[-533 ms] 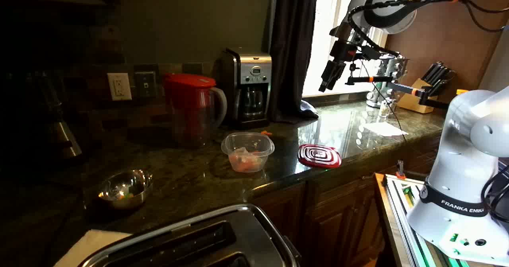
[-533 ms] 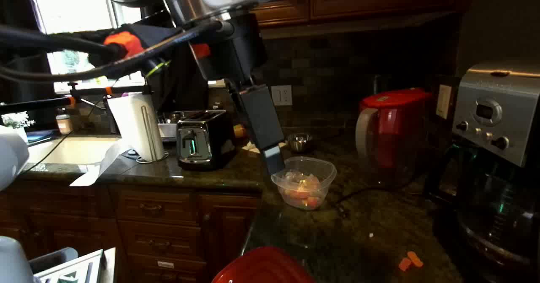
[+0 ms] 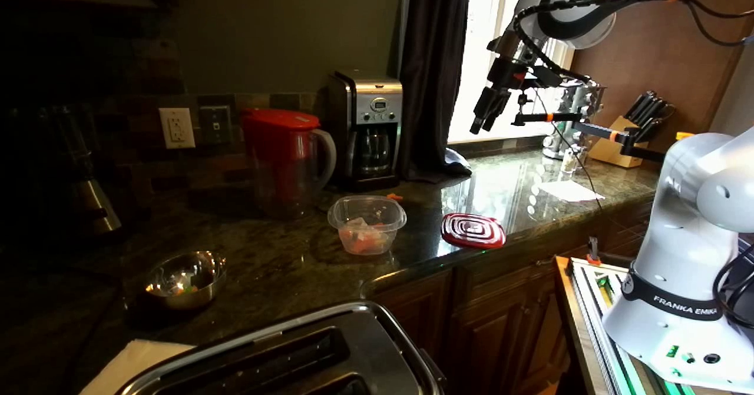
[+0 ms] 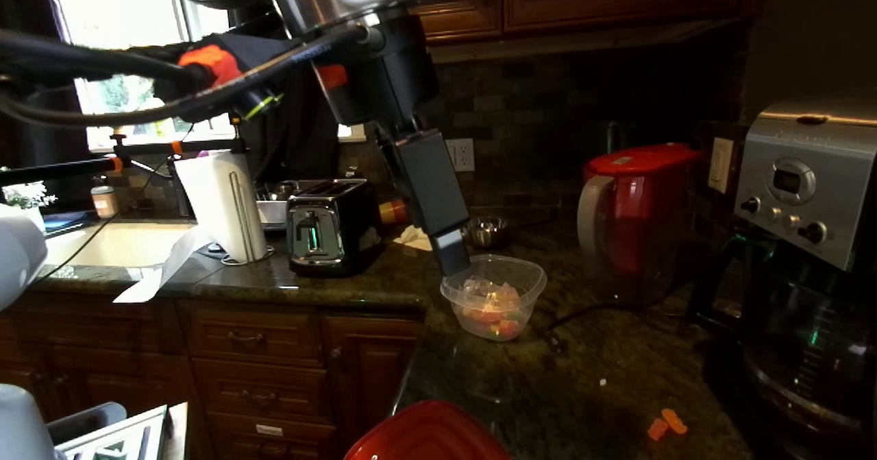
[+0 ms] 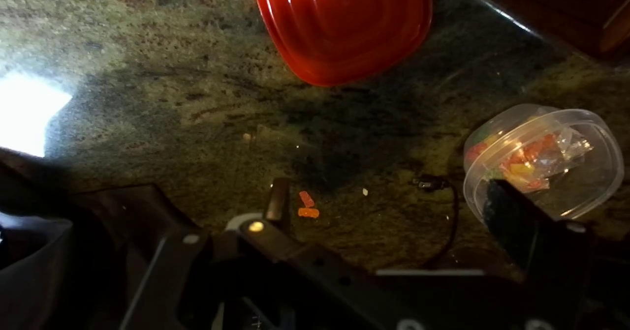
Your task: Place the two orange objects from the counter in the clear bowl.
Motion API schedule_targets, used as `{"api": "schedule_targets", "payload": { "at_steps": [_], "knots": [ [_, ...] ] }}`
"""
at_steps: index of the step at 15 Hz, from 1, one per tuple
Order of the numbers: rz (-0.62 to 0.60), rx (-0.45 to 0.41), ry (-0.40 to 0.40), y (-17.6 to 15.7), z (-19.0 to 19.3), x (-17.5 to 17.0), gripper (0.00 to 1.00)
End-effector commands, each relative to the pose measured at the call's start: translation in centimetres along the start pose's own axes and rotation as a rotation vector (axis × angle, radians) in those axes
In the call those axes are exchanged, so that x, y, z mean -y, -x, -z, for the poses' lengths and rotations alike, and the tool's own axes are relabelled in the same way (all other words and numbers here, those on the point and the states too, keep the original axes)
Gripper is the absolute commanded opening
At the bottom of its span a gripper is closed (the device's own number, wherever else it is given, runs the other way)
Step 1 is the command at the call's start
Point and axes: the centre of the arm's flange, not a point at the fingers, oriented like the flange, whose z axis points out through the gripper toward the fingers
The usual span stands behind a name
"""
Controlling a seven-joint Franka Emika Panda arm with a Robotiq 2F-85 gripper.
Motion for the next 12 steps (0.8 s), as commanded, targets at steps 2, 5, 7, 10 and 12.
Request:
{"api": "schedule_targets", "payload": {
  "at_steps": [2, 5, 7, 10, 12],
  "knots": [
    [-0.039, 0.06, -0.005, -5.3, -1.9, 0.6, 1.0],
    [-0.082, 0.104, 0.005, -9.2, -4.5, 0.8, 1.0],
    [-0.127, 0.092, 0.025, -11.9, -6.8, 0.9, 1.0],
    [-0.203, 0.001, 0.087, -14.9, -11.0, 0.1, 1.0],
    [-0.171, 0.0, 0.068, -13.0, -9.5, 0.4, 1.0]
  ]
}}
